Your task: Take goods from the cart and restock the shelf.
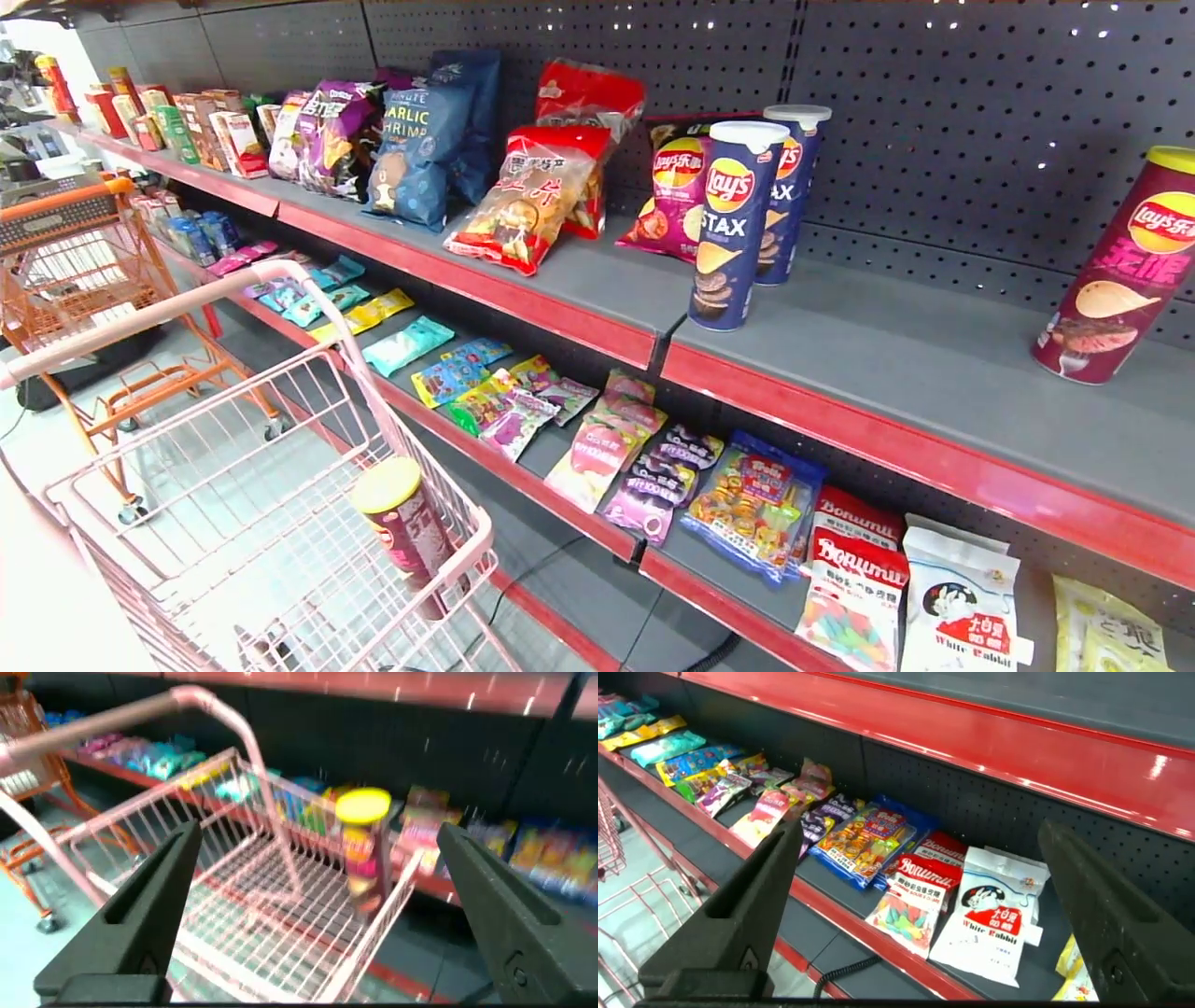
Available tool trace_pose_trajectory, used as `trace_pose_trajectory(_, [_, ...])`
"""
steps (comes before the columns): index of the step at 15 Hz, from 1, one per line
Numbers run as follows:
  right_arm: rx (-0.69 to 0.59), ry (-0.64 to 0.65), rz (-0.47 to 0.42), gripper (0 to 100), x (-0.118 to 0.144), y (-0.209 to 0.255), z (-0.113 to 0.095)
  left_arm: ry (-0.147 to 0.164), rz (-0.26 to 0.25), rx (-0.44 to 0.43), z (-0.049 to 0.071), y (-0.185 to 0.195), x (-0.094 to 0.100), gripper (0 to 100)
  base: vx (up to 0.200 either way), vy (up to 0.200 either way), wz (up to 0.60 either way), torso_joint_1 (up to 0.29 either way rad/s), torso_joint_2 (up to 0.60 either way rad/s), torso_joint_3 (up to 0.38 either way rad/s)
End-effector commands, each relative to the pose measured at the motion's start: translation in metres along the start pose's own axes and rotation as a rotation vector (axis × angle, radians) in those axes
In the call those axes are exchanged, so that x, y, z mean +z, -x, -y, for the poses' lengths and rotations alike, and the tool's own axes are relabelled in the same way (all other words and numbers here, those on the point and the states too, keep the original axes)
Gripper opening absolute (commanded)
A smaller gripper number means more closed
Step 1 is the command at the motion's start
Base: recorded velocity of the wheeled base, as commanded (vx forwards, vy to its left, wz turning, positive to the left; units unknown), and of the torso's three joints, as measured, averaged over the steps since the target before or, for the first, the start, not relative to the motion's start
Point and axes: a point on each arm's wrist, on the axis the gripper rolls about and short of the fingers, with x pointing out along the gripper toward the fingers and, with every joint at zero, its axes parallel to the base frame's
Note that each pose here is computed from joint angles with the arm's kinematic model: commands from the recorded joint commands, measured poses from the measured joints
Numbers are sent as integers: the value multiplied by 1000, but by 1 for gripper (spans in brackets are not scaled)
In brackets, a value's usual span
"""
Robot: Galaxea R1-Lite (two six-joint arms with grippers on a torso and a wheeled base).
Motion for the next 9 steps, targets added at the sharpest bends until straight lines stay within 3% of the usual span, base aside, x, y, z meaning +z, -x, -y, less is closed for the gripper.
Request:
trace_pose_trajectory(1, [1,1,-1,100,0,0,0,179,-34,31,-8,-33,102,100,0,0,0,0,0,0])
trace_pose_trajectory(2, [1,1,-1,100,0,0,0,184,-113,36,-8,-51,103,100,0,0,0,0,0,0])
trace_pose_trajectory(4, [1,0,-1,100,0,0,0,189,-288,-2,-7,-98,86,100,0,0,0,0,0,0])
trace_pose_trajectory(5, [1,0,-1,100,0,0,0,191,-299,3,-7,-115,81,100,0,0,0,0,0,0])
trace_pose_trajectory(7, [1,0,-1,100,0,0,0,196,-309,20,-9,-175,50,100,0,0,0,0,0,0])
trace_pose_trajectory(8, [1,0,-1,100,0,0,0,196,-326,16,-9,-179,43,100,0,0,0,0,0,0])
trace_pose_trajectory(9, [1,0,-1,100,0,0,0,206,-428,-27,-7,-189,18,100,0,0,0,0,0,0])
